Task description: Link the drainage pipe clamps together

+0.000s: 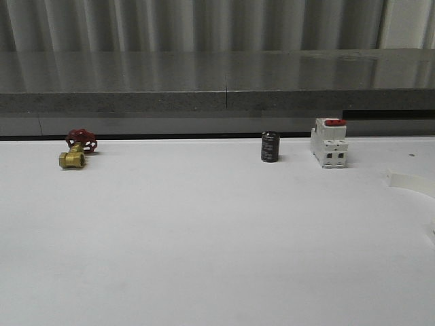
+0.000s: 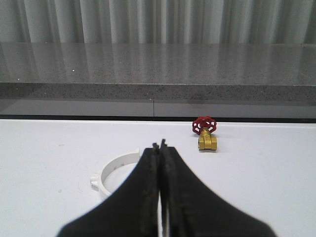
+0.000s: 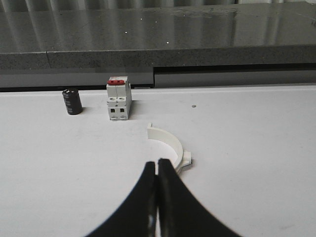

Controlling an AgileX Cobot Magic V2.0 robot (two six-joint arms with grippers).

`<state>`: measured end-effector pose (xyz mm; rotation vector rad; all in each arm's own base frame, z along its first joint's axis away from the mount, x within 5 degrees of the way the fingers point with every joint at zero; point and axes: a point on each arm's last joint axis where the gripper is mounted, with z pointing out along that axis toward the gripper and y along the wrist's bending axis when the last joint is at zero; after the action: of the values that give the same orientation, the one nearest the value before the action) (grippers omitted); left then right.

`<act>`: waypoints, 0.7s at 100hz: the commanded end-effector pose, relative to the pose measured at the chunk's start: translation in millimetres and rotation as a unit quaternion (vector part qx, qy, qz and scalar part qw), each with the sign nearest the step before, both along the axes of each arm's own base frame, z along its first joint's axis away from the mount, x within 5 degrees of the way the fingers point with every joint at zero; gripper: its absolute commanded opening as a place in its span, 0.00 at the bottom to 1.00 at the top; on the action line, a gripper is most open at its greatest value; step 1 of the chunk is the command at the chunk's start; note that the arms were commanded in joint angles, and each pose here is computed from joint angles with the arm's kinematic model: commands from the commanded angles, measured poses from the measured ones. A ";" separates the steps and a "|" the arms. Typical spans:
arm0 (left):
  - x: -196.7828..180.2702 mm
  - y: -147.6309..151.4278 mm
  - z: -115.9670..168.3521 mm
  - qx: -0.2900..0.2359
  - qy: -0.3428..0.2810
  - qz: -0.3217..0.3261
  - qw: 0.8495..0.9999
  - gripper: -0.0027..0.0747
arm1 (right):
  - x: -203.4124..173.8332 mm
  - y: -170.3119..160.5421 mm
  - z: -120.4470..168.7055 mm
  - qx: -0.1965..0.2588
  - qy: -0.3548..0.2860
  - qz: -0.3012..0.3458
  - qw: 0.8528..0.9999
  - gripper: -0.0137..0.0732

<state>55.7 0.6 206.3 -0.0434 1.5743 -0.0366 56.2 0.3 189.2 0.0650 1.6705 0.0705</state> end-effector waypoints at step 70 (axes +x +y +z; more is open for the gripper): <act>-4.4 0.0 60.7 -0.015 -0.055 -0.001 0.998 0.01 | -1.7 -0.2 12.9 -0.004 -0.055 -0.002 0.998 0.08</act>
<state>51.4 0.9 236.5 -0.0476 1.5234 -0.0388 56.2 0.3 189.2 0.0650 1.6705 0.0705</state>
